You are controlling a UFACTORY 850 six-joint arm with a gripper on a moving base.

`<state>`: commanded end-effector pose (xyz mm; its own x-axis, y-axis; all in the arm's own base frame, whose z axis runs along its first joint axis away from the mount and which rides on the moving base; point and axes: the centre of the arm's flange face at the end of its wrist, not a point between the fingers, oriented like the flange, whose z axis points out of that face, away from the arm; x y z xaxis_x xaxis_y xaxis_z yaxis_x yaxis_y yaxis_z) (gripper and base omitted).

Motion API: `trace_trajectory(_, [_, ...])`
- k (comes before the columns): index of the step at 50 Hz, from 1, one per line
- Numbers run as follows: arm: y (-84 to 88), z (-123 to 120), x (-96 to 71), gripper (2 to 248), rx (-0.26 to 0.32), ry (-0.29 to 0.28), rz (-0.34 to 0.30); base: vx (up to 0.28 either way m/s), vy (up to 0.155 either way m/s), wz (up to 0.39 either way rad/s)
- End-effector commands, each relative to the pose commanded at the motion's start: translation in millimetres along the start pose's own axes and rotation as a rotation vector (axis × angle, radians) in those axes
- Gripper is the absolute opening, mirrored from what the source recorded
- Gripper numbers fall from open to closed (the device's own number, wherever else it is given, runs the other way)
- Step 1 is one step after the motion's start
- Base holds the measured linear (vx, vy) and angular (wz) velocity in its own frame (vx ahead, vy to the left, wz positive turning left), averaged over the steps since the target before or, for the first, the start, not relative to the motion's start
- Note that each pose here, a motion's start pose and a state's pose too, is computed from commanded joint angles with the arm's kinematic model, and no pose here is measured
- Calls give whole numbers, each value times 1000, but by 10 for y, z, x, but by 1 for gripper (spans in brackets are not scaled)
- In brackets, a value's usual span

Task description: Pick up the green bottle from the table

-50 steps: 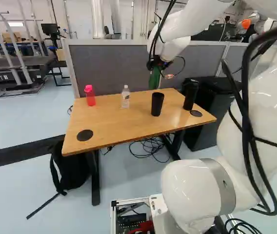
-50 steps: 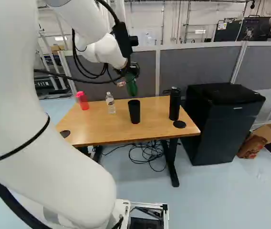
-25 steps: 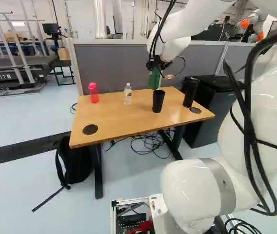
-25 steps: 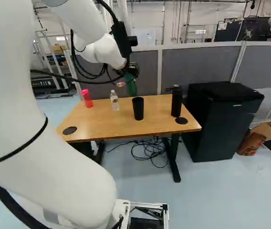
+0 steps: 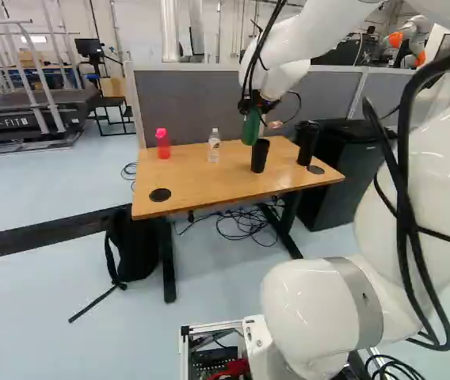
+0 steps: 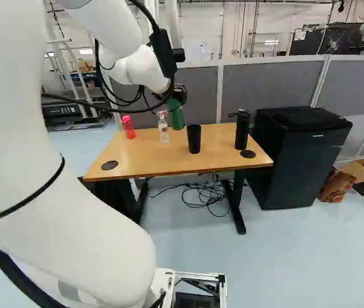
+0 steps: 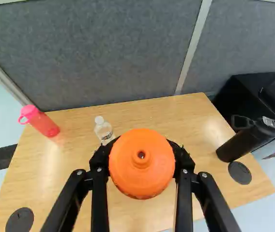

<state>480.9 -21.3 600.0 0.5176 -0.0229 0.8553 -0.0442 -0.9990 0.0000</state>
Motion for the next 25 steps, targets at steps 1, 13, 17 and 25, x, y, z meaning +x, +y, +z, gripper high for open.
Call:
trace_trajectory(1, [0,0,0,123,0,0,0,-172,67,15])
trace_trajectory(13, [0,0,0,123,0,0,0,-170,71,13])
trace_trajectory(17, [0,0,0,123,0,0,0,-163,67,10])
trace_trajectory(25, [-33,-109,-72,123,6,2,-4,-76,28,4])
